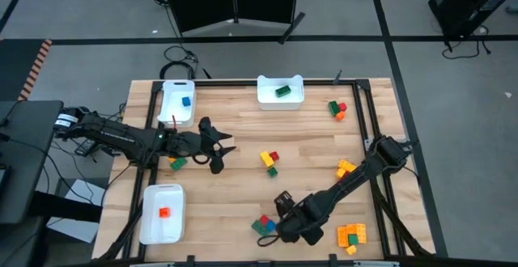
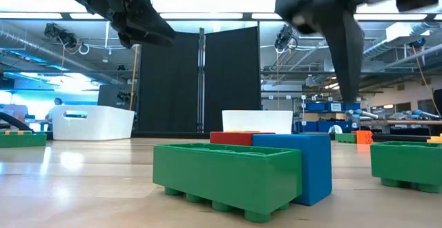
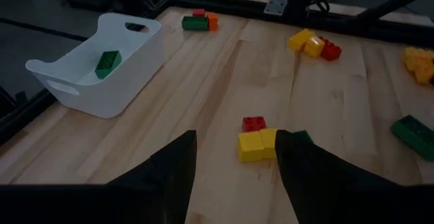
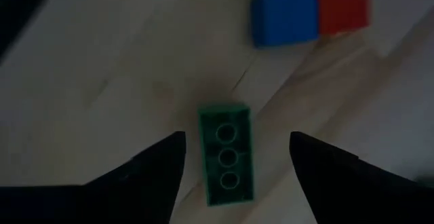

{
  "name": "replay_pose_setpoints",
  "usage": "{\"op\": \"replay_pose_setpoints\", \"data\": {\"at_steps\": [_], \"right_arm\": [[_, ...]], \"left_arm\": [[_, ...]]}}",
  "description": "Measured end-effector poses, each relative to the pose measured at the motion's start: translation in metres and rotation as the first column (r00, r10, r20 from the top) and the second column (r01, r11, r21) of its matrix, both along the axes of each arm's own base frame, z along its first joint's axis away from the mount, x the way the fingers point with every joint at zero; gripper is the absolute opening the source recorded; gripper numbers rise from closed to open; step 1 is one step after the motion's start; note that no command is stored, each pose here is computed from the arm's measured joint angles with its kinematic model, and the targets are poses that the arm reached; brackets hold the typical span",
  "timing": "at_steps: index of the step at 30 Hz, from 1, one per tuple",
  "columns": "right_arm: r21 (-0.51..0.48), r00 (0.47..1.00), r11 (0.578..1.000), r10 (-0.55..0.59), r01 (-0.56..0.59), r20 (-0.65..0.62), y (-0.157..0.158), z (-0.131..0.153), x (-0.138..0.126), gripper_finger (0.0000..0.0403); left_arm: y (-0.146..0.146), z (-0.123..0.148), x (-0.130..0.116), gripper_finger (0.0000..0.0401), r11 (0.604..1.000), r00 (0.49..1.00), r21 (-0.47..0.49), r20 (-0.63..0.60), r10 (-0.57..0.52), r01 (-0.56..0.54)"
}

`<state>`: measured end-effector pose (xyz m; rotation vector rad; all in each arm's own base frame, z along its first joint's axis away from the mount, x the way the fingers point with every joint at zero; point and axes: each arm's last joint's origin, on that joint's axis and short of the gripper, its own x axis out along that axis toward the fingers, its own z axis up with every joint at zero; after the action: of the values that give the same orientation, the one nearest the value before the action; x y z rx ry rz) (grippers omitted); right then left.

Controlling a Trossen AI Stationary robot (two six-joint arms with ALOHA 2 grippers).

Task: Sort blocks by size
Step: Put the green 8 stud game piece into the top right white bin

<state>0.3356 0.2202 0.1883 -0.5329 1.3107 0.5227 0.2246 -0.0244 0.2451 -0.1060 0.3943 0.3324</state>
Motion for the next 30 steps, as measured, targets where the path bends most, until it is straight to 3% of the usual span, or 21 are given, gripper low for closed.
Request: {"op": "replay_pose_setpoints", "data": {"at_steps": [12,20,26,30], "right_arm": [[-0.069,0.988,0.997,-0.053,0.044,-0.144,-0.004,-0.050,0.009,0.0241],[-0.054,0.983,0.993,-0.111,0.104,-0.148,-0.005,-0.048,0.009,0.0150],[-0.046,0.965,0.979,-0.202,0.197,-0.168,-0.007,-0.046,0.008,0.0151],[-0.077,0.932,0.942,-0.334,0.326,-0.142,-0.018,-0.034,0.007,0.0151]], "left_arm": [[-0.002,0.000,0.000,0.0209,1.000,1.000,-0.002,0.001,-0.012,0.012],[-0.002,0.004,0.002,0.0209,1.000,0.999,-0.009,0.046,-0.011,0.012],[-0.002,0.008,0.003,0.0209,1.000,0.996,-0.014,0.088,-0.006,0.007],[-0.002,0.009,0.004,0.0209,1.000,0.995,0.010,0.100,-0.015,0.014]]}}
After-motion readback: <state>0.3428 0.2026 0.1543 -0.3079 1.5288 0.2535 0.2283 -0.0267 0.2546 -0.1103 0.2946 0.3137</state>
